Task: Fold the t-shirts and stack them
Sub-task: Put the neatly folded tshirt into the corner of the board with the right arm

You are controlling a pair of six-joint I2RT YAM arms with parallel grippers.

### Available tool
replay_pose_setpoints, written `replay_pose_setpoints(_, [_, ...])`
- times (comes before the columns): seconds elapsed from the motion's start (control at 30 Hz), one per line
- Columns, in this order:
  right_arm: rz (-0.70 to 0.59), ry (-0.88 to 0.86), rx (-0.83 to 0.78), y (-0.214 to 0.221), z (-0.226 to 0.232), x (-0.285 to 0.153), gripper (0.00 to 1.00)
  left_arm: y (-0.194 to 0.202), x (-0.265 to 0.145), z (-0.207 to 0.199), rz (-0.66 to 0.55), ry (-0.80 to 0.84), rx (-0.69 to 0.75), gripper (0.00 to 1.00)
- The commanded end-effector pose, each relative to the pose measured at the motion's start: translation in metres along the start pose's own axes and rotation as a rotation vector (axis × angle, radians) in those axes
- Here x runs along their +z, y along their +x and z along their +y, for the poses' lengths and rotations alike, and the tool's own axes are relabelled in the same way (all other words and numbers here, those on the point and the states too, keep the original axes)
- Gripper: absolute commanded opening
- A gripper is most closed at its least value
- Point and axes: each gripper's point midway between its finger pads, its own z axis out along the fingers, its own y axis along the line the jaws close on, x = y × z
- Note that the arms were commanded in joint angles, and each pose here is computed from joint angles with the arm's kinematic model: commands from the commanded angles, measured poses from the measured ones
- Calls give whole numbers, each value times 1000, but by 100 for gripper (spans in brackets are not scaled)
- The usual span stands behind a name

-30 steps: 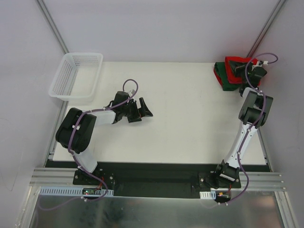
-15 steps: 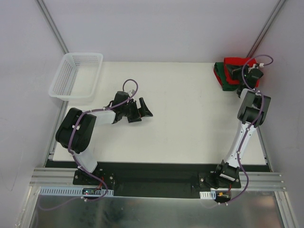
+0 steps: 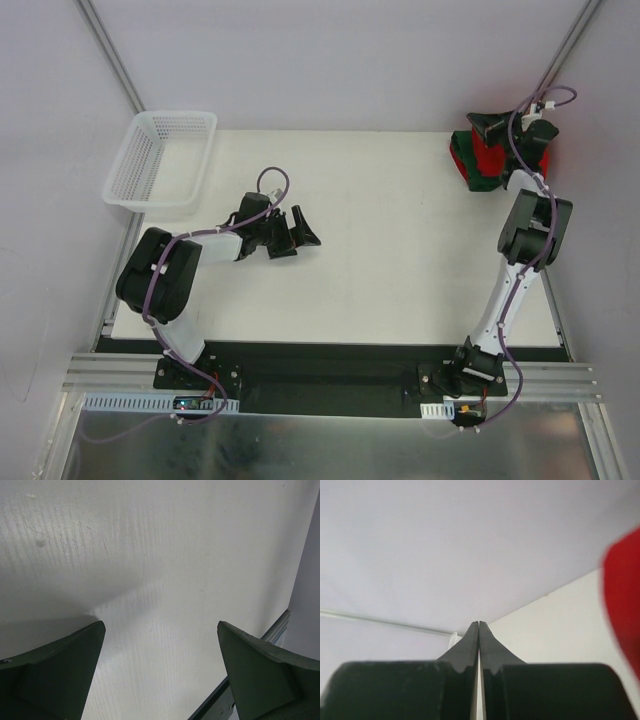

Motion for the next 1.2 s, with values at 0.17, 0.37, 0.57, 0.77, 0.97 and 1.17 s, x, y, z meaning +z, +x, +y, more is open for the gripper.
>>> replay_pose_setpoints(0.17, [-12,-93,-344,-5,126,-31,1,27,-10,30,70,-101,-20,99])
replay_pose_setpoints(0.37, [41,148,-583,19,117,-53,1,23,-17,24,49,-81,20,99])
replay_pose_setpoints(0.57, [29,458,-838,48,114,-87,1,14,-25,11,19,-56,61,99])
replay_pose_setpoints(0.77, [74,513,-894,100,114,-104,1,1,-33,3,-11,-66,111,99])
replay_pose_setpoints(0.97, [149,579,-960,157,105,-130,41,-13,-51,4,-88,-139,176,99])
replay_pose_setpoints(1.17, [171,587,-1002,188,106,-159,86,-20,-67,6,-129,-195,208,99])
